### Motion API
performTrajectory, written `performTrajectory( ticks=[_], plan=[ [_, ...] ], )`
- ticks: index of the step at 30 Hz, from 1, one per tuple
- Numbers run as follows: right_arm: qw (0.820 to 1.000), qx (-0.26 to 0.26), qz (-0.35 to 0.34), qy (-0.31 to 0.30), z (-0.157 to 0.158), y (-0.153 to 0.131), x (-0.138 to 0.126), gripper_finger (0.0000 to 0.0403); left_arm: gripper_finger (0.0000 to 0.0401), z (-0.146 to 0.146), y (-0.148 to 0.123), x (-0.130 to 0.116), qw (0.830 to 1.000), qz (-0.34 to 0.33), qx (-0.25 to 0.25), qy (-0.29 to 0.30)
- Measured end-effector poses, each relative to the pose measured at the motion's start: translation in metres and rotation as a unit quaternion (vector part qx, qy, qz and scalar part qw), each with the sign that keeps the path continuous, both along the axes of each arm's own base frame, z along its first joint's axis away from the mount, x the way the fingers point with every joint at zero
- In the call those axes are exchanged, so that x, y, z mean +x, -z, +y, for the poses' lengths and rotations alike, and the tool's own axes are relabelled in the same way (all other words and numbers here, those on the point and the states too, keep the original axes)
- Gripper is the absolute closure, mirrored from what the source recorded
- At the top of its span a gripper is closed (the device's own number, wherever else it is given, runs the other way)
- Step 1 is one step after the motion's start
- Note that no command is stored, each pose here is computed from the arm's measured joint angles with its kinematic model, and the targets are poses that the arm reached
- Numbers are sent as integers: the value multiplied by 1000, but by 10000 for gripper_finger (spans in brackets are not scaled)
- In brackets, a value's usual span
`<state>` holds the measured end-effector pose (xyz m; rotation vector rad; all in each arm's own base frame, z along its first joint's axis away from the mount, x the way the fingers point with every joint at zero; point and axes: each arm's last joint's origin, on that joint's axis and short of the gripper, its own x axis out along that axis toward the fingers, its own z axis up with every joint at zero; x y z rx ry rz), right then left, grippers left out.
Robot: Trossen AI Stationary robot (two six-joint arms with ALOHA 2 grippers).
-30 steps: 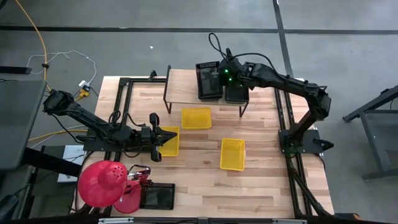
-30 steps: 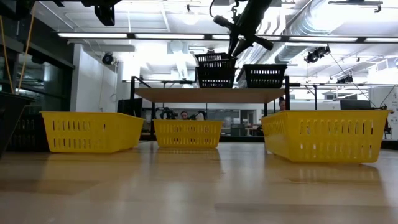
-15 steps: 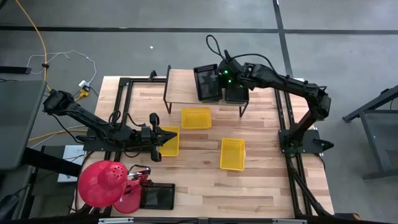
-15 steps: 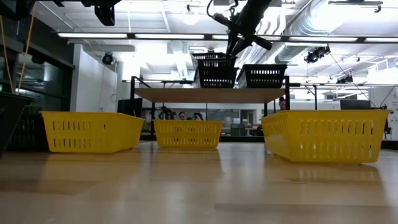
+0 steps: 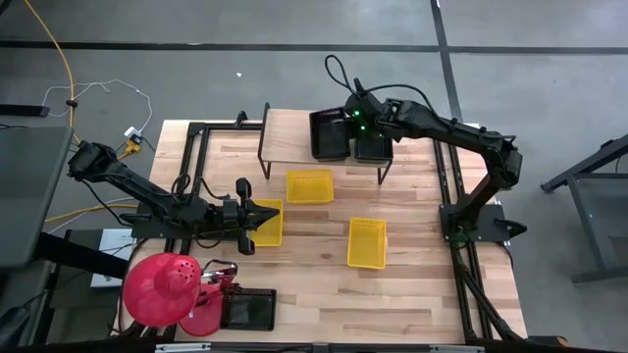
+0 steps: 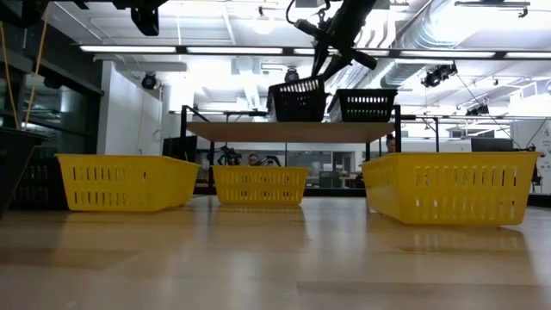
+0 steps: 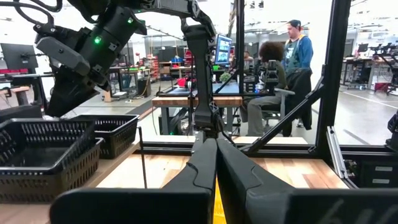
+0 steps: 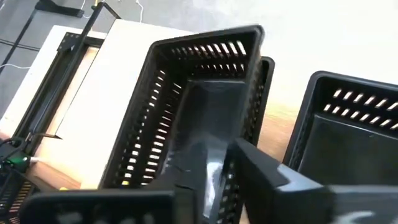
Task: Stack baskets on shelf by color
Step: Stack the black bin on the black bin on the shelf
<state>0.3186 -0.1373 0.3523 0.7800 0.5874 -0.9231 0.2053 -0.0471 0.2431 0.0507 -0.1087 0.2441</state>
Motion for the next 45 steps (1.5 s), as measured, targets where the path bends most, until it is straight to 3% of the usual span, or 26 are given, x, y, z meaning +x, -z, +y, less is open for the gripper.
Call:
performTrajectory(
  ticks=[7,14,20,28,34,40,43,45],
  plan=[
    [1000,-14,13,-19,0,0,0,250,401,0,0,0,1000,0,0,0],
    [993,-33,50,-100,6,-7,-10,238,401,0,0,0,1000,1,1,0],
    [979,-85,112,-148,40,-24,-31,275,401,0,1,0,1000,4,3,0],
    [953,-134,176,-207,97,-22,-34,394,401,0,1,0,1000,3,-9,1],
    [935,-138,208,-253,131,15,-49,391,401,0,4,0,1000,16,-5,1],
    [940,-140,142,-277,156,56,-92,398,401,0,3,0,1000,17,0,0],
    [937,-168,55,-300,168,71,-111,402,401,1,2,-2,1000,18,6,-1],
    [924,-204,-18,-323,174,79,-120,401,401,1,2,-3,1000,25,8,-1]
  ],
)
